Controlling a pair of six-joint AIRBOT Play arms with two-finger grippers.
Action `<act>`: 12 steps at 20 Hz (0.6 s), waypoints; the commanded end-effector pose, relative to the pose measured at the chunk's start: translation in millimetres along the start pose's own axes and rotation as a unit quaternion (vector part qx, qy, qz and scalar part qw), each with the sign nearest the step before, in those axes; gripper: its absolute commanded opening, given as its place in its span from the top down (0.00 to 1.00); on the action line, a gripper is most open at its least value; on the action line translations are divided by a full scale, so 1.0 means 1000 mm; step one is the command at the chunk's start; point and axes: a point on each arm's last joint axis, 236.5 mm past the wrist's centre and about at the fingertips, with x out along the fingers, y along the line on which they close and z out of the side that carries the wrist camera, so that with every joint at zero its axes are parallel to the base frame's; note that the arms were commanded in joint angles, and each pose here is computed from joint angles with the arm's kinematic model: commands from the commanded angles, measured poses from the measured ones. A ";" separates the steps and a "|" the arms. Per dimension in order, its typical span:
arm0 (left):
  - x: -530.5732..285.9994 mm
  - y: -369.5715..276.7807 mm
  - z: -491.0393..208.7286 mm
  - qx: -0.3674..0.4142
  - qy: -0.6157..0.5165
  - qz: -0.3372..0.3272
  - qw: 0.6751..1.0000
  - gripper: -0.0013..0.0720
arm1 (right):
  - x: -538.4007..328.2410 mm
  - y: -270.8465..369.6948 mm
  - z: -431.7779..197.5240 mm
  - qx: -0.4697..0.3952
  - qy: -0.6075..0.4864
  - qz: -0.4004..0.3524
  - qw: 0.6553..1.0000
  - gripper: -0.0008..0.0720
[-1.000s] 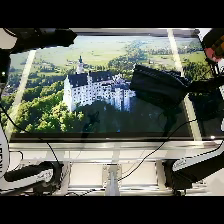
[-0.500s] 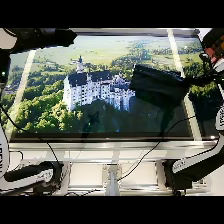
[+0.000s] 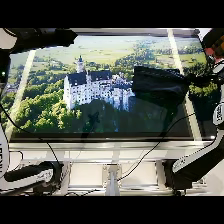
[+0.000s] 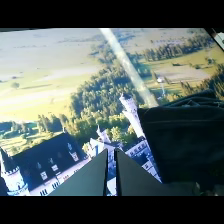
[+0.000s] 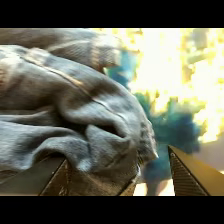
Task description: Fold the clothes and pants, and hang the long-sleeved shirts on hangers.
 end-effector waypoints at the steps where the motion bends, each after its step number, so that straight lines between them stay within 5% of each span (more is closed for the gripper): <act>1: 0.000 0.000 0.000 0.000 0.000 0.000 1.000 0.86 | 0.010 -0.005 -0.017 0.051 0.038 0.036 0.997 0.13; 8: 0.000 -0.001 0.000 0.000 0.000 -0.001 1.000 0.86 | 0.034 0.086 -0.033 0.075 0.076 0.228 0.968 0.23; 12: 0.000 0.000 0.000 0.000 0.000 -0.001 1.000 0.86 | 0.033 0.120 -0.023 0.036 0.054 0.262 0.963 0.24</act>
